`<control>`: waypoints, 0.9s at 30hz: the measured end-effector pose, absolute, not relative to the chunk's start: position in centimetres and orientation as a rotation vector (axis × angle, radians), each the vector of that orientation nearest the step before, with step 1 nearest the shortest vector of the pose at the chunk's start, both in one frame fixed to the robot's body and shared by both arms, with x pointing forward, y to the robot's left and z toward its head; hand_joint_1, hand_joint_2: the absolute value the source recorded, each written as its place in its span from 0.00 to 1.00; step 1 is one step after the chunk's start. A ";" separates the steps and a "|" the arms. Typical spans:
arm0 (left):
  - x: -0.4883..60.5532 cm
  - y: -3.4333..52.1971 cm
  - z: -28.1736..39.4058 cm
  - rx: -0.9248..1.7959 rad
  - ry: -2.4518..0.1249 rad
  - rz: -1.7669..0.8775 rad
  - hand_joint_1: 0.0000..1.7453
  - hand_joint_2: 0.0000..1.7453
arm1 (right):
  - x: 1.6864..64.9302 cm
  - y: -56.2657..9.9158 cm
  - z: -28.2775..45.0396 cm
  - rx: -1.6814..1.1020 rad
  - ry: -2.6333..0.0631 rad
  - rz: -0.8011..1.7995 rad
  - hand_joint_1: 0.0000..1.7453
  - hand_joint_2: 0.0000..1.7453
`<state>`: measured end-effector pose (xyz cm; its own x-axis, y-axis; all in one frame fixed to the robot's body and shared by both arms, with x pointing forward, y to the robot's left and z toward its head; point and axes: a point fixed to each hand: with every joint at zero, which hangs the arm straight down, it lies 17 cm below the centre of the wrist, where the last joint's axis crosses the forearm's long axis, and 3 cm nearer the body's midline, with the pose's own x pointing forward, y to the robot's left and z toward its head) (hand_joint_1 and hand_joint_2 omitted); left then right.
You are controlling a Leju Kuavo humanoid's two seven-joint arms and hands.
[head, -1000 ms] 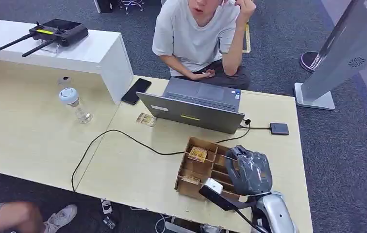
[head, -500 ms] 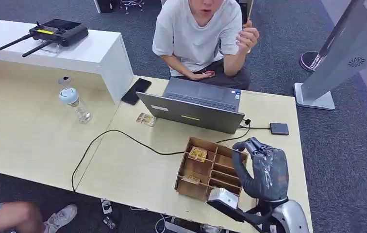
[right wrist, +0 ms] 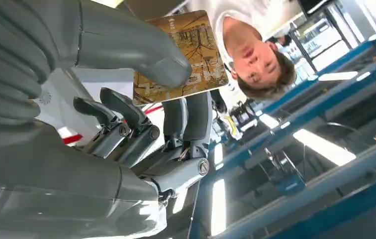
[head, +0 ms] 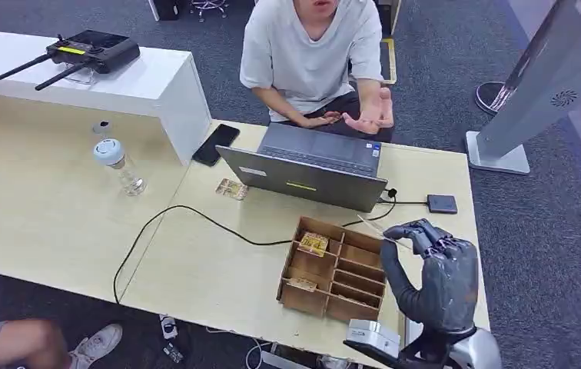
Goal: Pass the card to the sensor for recognition and then transmit it.
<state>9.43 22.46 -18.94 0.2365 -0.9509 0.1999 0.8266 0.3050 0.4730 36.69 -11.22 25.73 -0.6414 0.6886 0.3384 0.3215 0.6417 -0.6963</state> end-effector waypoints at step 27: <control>11.3 21.2 -19.0 0.241 -0.567 -1.384 0.00 0.00 | 41.1 -8.7 28.0 -0.863 -2.265 0.818 1.00 1.00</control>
